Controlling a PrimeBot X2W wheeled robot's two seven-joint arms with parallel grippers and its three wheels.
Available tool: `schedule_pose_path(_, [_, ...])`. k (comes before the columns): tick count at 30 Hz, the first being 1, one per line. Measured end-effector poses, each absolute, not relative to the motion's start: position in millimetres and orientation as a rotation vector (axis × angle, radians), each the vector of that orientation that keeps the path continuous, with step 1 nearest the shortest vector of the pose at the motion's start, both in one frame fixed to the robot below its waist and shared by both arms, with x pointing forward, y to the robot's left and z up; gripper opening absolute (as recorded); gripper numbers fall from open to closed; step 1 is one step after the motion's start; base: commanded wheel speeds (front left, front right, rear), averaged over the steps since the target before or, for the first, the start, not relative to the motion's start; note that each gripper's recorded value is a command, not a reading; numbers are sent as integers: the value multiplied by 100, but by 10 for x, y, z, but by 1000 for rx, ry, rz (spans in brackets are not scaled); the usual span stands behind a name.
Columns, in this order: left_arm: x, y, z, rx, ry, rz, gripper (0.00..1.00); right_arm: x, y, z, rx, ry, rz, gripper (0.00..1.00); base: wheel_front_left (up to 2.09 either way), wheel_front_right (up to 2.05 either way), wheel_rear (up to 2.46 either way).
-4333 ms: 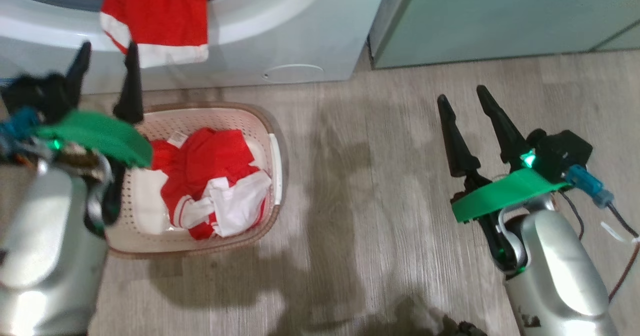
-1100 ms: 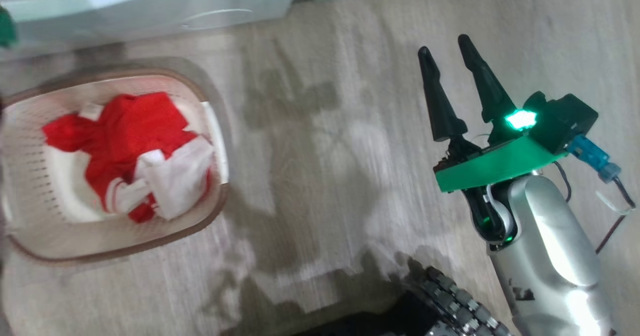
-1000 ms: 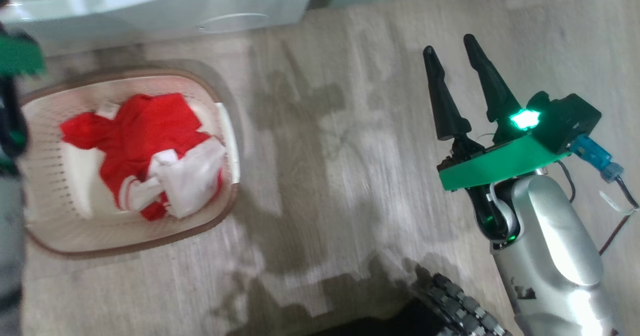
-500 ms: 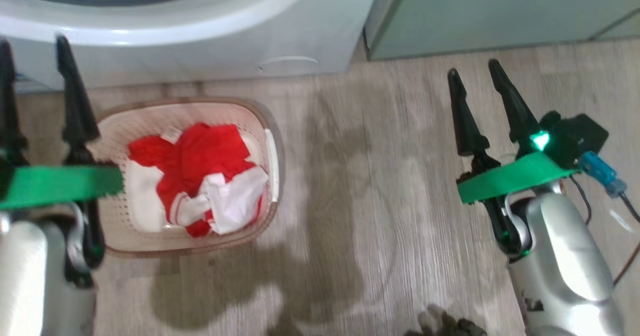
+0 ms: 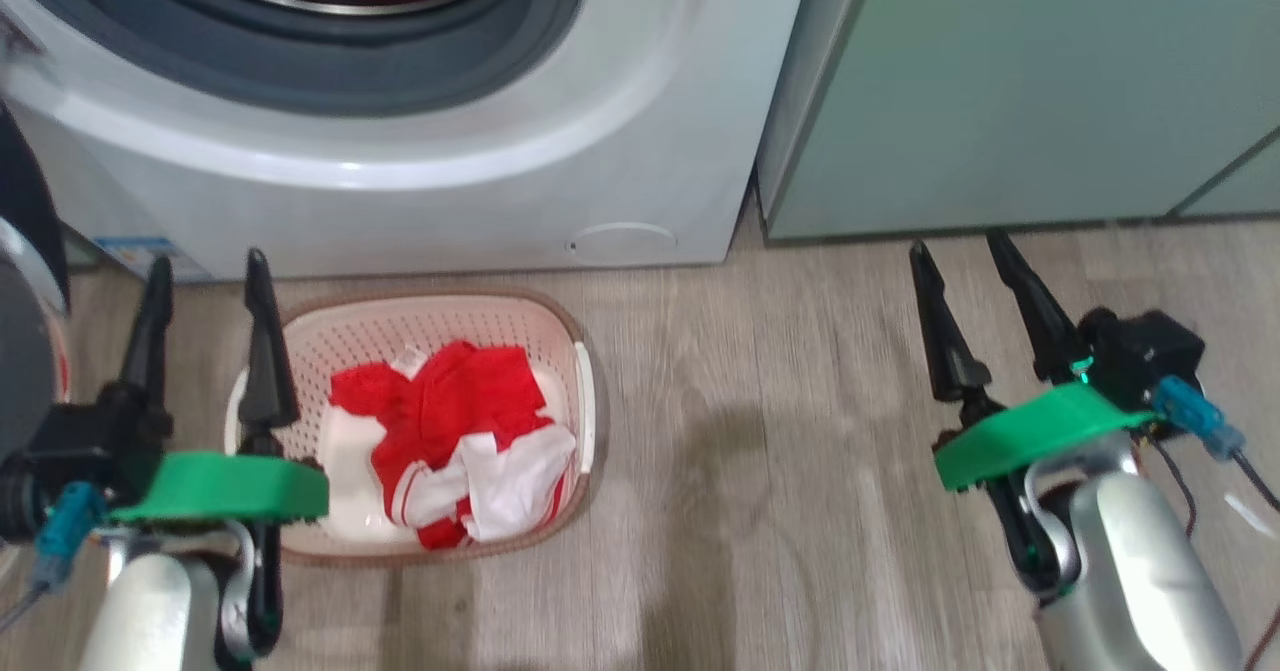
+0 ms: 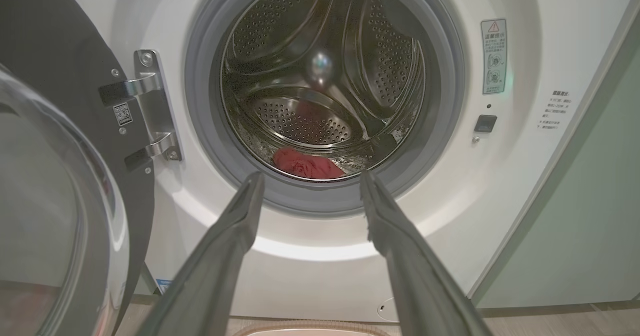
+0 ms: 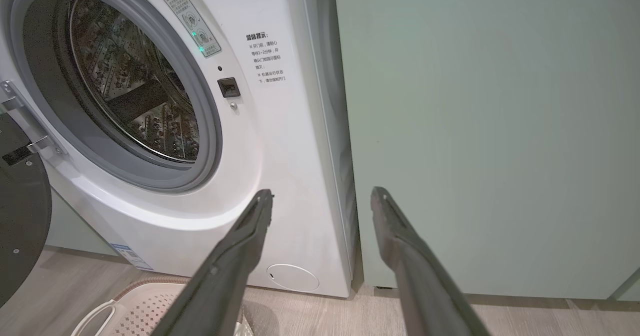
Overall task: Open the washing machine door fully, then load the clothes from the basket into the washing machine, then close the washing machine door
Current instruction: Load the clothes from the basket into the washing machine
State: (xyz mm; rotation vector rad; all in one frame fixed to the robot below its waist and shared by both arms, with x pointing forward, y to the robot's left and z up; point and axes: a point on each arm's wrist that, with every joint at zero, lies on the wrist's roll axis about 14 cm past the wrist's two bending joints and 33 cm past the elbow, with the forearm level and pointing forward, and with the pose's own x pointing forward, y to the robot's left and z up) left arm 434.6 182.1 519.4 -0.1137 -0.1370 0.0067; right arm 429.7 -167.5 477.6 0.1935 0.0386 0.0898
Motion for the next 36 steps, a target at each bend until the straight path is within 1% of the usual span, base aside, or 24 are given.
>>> schedule_pose_path(7, [4181, 1743, 5273, -99, -148, -27, 100, 4083, -1726, 4860, 183, 34, 77, 100, 0, 0, 0])
schedule_pose_path(10, [4067, 1707, 5261, -98, -138, -43, 100, 3945, -1754, 4904, 177, 35, 70, 100, 0, 0, 0])
schedule_pose_path(19, [3841, 1627, 5237, -93, -112, -72, 100, 3698, -1791, 4957, 170, 42, 59, 100, 0, 0, 0])
schedule_pose_path(25, [3738, 1655, 5214, -89, -94, -64, 100, 3649, -1797, 5045, 169, 24, 60, 100, 0, 0, 0])
schedule_pose_path(36, [3719, 1694, 5200, -87, -83, -48, 100, 3638, -1767, 5049, 169, 27, 69, 100, 0, 0, 0])
